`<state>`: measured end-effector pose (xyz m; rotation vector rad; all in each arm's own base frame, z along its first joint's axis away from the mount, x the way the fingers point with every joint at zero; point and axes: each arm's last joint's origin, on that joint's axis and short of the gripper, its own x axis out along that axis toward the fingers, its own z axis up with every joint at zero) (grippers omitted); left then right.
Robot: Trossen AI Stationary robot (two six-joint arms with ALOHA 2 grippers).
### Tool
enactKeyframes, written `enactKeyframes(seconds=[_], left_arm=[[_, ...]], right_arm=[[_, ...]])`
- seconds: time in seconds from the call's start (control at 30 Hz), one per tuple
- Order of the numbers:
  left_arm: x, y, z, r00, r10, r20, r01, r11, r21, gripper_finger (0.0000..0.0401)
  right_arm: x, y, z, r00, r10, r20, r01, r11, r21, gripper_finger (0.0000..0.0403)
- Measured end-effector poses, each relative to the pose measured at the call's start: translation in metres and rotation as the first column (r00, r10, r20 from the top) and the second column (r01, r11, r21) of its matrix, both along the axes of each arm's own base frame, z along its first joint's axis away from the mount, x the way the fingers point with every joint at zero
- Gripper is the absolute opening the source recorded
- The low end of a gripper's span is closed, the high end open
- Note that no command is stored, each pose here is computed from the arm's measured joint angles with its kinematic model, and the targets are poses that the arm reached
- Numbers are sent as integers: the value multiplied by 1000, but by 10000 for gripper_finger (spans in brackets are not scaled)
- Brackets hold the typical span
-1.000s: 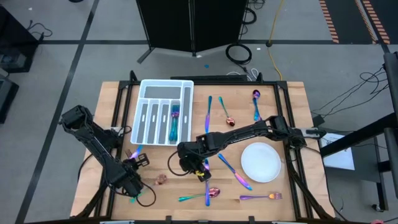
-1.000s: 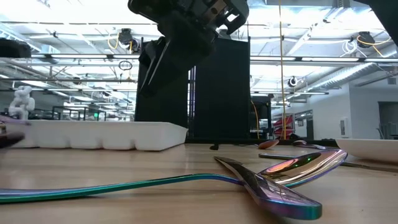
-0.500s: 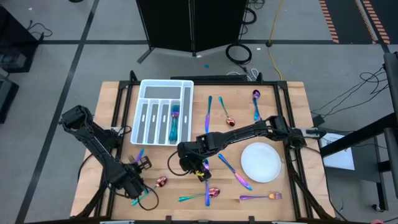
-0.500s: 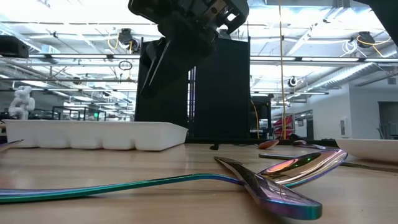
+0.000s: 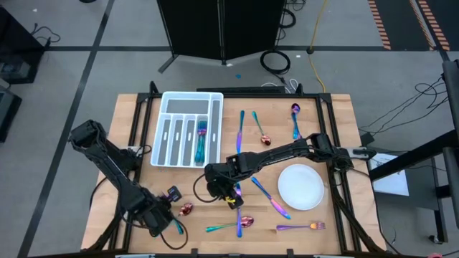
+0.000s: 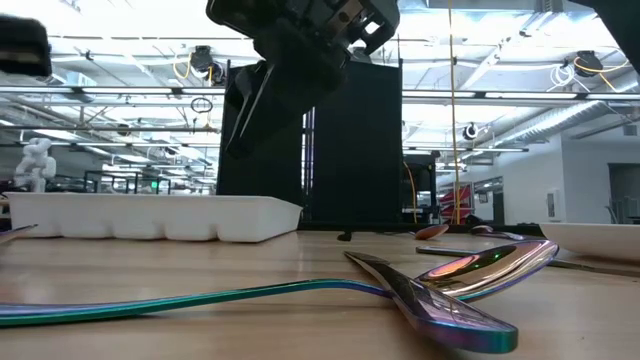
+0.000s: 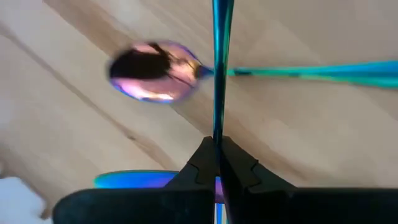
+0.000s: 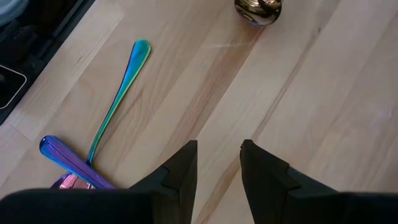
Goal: Sort silverware
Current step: Put the iridescent fork into the white silverware tray
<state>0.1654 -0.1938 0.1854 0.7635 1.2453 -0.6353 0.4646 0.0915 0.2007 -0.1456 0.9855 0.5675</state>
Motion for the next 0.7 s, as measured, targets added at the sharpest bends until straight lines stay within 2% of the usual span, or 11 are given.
enactKeyframes(seconds=[0.1,0.17,0.33,0.57,0.7], left_arm=[[0,6,14,993,66,93,-64,998,-29,4],[1,11,29,973,124,197,-112,991,-69,4],[1,26,69,862,241,446,-164,965,-205,4],[-8,43,103,724,304,619,-161,947,-277,4],[-16,52,112,697,306,649,-161,948,-274,4]], right_arm=[[0,0,0,1000,-25,-7,25,1000,-6,107],[-1,-2,-1,998,-53,-17,52,998,-38,107],[-3,-4,-3,993,-109,-37,105,989,-100,107],[-7,-7,-6,983,-163,-80,149,977,-154,107],[-8,-9,-6,980,-178,-89,160,971,-180,107]])
